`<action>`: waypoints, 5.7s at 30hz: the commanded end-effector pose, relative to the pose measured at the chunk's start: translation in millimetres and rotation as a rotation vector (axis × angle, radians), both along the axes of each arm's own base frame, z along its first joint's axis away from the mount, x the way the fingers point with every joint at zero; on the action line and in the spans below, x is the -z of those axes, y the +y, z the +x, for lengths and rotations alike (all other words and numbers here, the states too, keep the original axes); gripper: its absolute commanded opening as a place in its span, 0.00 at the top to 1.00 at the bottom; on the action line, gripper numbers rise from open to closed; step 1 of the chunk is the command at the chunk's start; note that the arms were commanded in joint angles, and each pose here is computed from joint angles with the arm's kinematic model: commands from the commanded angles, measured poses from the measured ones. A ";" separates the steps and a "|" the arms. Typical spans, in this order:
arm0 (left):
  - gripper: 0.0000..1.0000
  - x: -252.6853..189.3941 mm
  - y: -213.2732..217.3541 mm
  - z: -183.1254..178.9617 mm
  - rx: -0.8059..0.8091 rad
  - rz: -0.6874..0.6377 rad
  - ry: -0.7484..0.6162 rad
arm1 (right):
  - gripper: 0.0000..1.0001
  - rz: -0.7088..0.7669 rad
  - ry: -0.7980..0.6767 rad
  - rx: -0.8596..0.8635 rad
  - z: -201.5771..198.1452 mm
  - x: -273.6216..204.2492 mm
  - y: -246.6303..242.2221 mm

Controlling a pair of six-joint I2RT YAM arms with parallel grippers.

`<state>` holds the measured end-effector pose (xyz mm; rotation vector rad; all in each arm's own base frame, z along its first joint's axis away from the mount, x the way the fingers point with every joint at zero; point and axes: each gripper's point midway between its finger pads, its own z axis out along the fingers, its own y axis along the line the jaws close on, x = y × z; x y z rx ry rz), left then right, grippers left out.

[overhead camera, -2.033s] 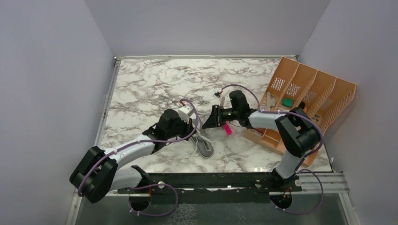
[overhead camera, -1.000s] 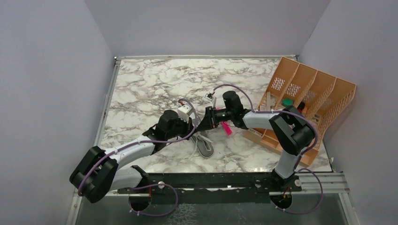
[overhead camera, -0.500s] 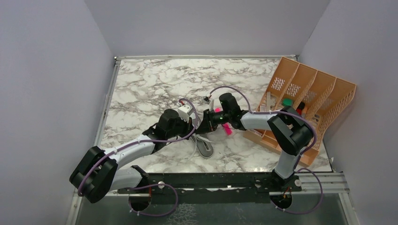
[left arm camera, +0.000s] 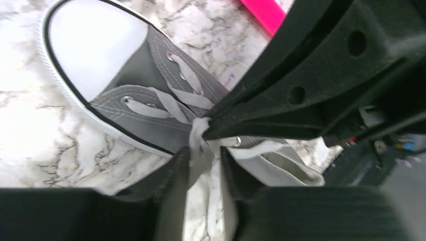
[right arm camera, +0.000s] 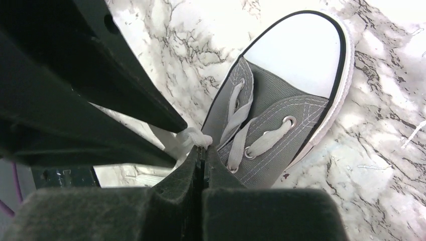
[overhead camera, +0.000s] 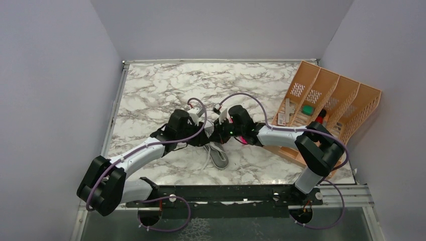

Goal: Tie the shoes

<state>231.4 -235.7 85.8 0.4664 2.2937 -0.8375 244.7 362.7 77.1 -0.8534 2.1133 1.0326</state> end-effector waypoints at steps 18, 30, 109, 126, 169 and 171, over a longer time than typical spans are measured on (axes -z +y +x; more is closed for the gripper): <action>0.56 -24.5 -4.6 2.8 0.231 -0.367 0.096 | 1.00 0.077 -0.083 -0.023 0.5 -16.7 0.4; 0.66 -4.5 6.2 9.6 0.206 -0.318 0.100 | 1.00 0.090 -0.081 -0.028 0.5 -20.4 2.7; 1.00 -9.1 -8.9 5.8 -0.022 -0.109 -0.184 | 0.68 0.178 0.352 0.062 16.0 -18.5 -34.5; 1.00 -7.8 -13.5 8.7 -0.007 -0.102 -0.175 | 0.68 0.209 0.347 -0.121 -1.5 -15.6 -9.5; 1.00 -10.9 -13.5 4.9 -0.012 -0.110 -0.177 | 0.55 0.185 0.342 -0.071 -8.4 -30.1 -0.7; 1.00 -9.9 -12.8 4.1 -0.013 -0.109 -0.174 | 0.53 0.159 0.314 -0.058 -8.7 -29.4 -6.7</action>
